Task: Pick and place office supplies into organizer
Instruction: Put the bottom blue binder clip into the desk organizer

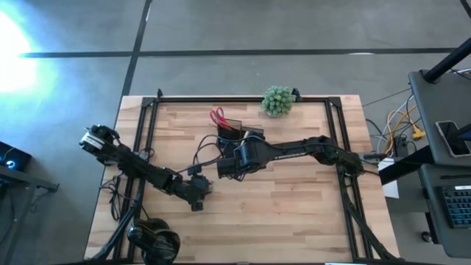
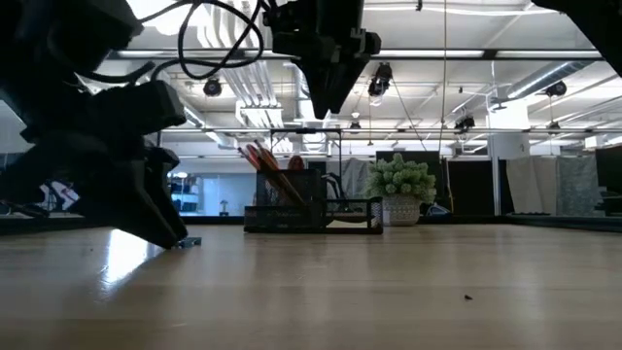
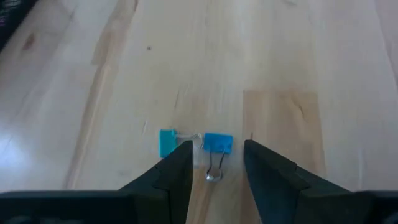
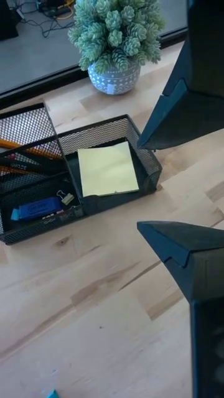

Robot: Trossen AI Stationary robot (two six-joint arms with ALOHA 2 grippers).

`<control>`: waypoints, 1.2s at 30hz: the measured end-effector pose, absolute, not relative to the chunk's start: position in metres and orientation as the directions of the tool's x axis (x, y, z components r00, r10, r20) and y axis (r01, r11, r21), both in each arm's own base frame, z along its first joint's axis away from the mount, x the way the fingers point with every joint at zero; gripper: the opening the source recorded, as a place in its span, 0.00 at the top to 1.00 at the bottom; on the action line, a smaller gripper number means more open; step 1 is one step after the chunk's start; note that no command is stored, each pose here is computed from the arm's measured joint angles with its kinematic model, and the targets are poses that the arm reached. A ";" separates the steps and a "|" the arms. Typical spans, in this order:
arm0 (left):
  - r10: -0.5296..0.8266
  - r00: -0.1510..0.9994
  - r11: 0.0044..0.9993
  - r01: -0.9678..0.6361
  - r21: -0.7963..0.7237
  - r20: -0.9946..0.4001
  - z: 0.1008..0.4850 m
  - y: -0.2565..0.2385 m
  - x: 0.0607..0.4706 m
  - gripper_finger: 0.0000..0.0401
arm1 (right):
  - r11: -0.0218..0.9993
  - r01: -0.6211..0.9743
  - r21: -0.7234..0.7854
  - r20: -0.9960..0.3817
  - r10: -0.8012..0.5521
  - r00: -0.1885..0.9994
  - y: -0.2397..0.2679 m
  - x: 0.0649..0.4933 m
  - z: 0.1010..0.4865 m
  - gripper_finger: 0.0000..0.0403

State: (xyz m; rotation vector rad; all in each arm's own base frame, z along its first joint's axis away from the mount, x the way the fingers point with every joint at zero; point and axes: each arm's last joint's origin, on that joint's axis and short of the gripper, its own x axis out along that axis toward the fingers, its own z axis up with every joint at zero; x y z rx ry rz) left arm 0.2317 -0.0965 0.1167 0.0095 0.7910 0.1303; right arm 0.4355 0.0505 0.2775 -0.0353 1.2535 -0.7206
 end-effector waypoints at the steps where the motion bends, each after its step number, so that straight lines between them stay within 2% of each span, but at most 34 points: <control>1: 0.111 0.698 0.993 -0.103 0.054 -0.708 0.115 -0.096 0.233 0.68 | 0.782 0.476 -0.402 -0.849 -0.513 0.125 0.050 0.436 0.277 0.54; 11: 0.036 0.707 0.997 -0.073 -0.021 -0.707 0.111 -0.089 0.243 0.68 | 0.781 0.478 -0.402 -0.850 -0.513 0.124 0.050 0.436 0.277 0.54; 21: 0.010 0.692 0.998 -0.053 -0.037 -0.722 0.108 -0.088 0.237 0.82 | 0.780 0.481 -0.401 -0.851 -0.512 0.121 0.048 0.436 0.277 0.54; 30: -0.024 0.658 0.998 -0.028 -0.056 -0.752 0.104 -0.087 0.232 0.83 | 0.779 0.482 -0.400 -0.850 -0.512 0.121 0.048 0.436 0.277 0.54; 36: -0.043 0.681 0.999 0.016 -0.044 -0.731 0.121 -0.087 0.233 0.90 | 0.769 0.492 -0.408 -0.842 -0.525 0.123 0.047 0.436 0.278 0.54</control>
